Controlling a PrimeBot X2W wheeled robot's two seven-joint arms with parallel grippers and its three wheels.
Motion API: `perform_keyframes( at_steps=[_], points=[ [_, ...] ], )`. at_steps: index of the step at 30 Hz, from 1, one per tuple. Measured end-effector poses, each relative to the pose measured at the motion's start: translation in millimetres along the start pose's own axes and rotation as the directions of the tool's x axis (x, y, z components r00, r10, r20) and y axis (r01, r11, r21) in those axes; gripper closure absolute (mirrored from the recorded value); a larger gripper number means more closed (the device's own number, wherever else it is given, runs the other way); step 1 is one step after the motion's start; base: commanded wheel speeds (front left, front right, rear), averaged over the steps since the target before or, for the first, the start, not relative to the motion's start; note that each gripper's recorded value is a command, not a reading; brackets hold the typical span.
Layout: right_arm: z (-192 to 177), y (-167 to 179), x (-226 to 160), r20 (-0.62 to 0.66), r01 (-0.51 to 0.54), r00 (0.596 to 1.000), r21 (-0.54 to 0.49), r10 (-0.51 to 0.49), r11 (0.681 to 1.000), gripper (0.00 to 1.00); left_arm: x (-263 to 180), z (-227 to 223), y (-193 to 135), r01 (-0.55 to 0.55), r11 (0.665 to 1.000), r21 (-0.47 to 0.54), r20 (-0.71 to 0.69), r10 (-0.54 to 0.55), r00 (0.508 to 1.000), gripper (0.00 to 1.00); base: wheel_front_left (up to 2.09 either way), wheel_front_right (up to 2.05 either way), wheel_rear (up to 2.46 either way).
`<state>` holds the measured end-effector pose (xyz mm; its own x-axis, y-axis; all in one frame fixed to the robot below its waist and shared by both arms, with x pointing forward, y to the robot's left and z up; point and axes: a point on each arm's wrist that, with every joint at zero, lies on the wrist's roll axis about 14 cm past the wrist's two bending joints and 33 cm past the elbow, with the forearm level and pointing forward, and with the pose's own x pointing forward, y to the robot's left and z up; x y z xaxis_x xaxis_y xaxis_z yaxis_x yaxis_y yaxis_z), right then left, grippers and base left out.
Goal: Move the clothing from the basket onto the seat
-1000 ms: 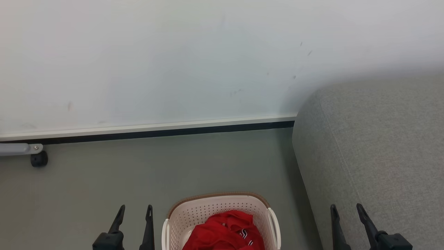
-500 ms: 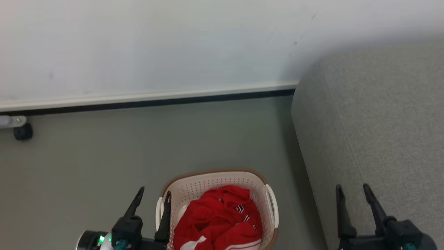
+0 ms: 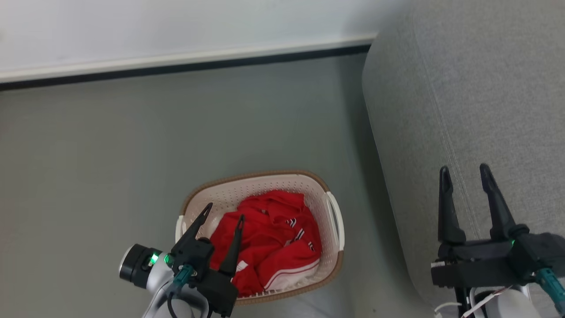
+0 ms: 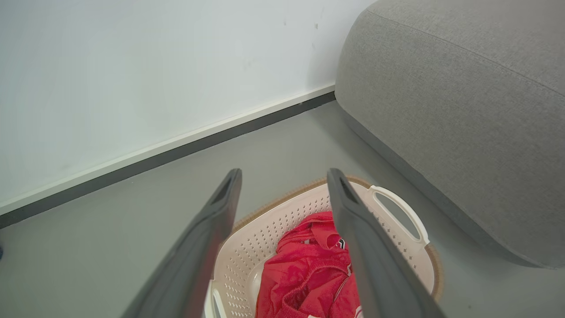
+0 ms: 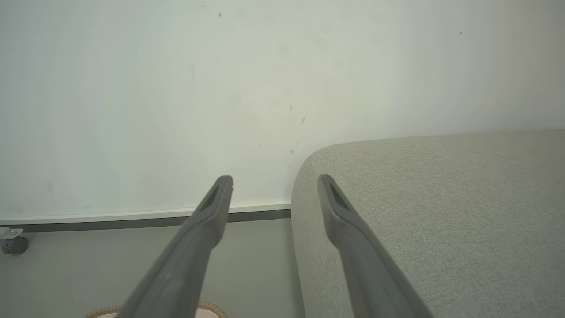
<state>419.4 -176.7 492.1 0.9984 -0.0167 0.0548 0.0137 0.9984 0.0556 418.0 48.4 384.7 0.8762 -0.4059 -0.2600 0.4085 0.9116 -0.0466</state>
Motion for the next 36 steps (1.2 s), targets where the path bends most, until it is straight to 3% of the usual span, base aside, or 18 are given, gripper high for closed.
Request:
perform_keyframes(
  at_steps=[9,25,36],
  points=[
    [2,-9,26,0.044,0.02,0.999,-0.02,-0.019,1.0,0.0,33,-51,-19,0.096,0.995,-0.001,-0.143,-0.095,0.985,0.0,0.0,0.0,0.0],
    [-37,-29,65,0.012,0.061,0.998,-0.071,-0.06,0.996,0.0,93,-129,-55,0.275,0.961,-0.005,-0.302,-0.264,0.916,0.0,0.0,0.0,0.0],
    [-60,-27,93,0.02,0.047,0.999,-0.084,-0.045,0.995,0.0,122,-180,-48,0.301,0.954,-0.007,-0.372,-0.282,0.884,0.0,0.0,0.0,0.0]
  ],
)
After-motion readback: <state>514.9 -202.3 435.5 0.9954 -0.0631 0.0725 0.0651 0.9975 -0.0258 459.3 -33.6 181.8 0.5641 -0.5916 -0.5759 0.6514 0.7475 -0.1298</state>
